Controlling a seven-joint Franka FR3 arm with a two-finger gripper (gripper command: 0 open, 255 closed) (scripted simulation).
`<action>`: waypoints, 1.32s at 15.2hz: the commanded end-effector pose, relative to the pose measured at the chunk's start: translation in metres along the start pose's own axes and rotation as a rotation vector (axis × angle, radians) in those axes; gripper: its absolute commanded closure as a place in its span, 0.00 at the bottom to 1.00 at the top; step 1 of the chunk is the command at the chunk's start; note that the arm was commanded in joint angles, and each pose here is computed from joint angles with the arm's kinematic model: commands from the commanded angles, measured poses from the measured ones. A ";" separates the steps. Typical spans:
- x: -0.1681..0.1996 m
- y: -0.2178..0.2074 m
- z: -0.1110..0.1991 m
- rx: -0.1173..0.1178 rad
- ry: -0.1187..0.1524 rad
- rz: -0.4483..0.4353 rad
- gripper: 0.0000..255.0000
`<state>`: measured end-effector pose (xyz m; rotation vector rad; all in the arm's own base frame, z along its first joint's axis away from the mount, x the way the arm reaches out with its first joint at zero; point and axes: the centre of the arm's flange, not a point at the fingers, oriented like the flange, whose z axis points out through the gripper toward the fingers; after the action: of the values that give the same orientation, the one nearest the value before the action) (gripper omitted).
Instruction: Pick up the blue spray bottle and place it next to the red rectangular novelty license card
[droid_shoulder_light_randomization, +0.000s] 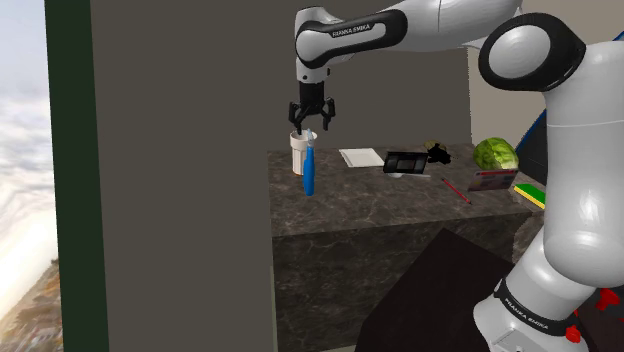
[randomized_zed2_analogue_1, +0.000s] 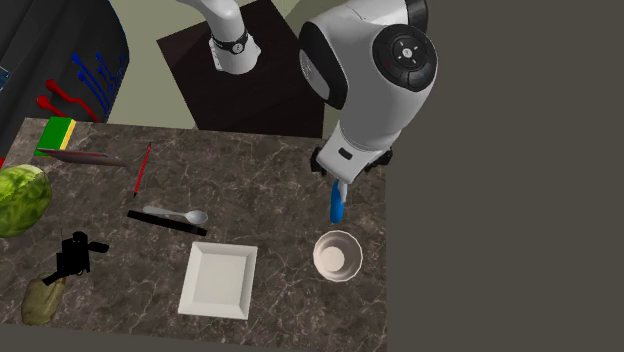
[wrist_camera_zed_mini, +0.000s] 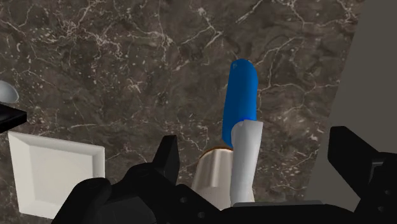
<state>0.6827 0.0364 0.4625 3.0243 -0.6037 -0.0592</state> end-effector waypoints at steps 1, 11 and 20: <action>0.004 -0.002 0.010 0.000 0.000 0.004 0.00; 0.004 -0.002 0.039 0.000 0.000 0.005 0.00; 0.004 -0.002 0.039 0.000 0.000 0.005 1.00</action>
<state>0.6850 0.0347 0.4237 3.0225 -0.6104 -0.0586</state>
